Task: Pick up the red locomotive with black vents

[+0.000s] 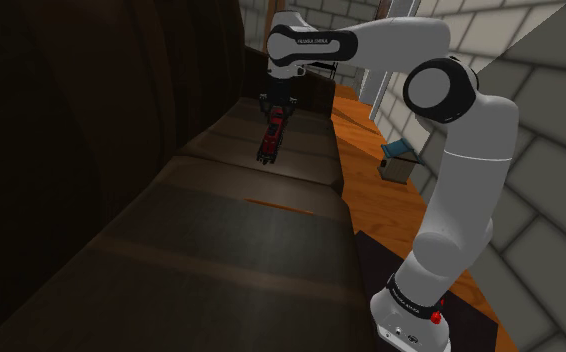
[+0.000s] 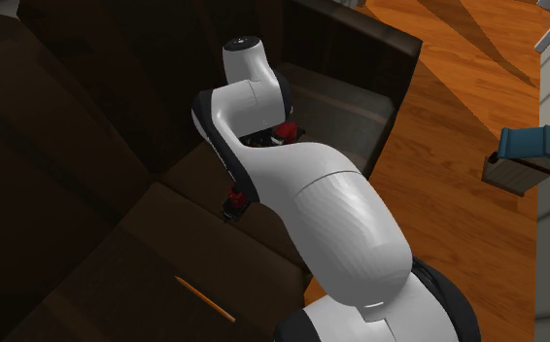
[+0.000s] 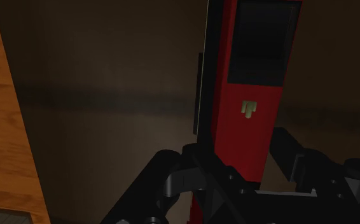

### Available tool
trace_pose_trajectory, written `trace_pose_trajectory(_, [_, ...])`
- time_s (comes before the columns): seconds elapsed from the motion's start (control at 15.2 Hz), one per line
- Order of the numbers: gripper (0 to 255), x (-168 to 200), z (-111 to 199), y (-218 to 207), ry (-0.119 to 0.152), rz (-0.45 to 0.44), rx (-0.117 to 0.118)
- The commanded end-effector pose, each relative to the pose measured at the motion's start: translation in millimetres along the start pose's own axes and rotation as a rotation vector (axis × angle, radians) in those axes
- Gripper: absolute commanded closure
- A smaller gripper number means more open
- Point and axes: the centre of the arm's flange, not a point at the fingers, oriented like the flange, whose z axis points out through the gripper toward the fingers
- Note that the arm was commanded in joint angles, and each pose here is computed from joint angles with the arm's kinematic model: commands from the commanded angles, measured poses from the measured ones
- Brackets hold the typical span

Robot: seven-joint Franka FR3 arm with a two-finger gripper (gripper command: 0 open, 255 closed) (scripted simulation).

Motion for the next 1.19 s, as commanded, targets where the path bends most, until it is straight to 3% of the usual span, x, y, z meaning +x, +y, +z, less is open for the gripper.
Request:
trace_pose_trajectory(0.0, [255, 0.1, 0.8, 0.0, -0.001, 0.000, -0.001])
trace_pose_trajectory(0.26, [255, 0.0, 0.5, -0.6, -0.001, 0.000, -0.001])
trace_pose_trajectory(1.12, [255, 3.3, -67.9, 4.3, -0.001, 0.000, -0.001])
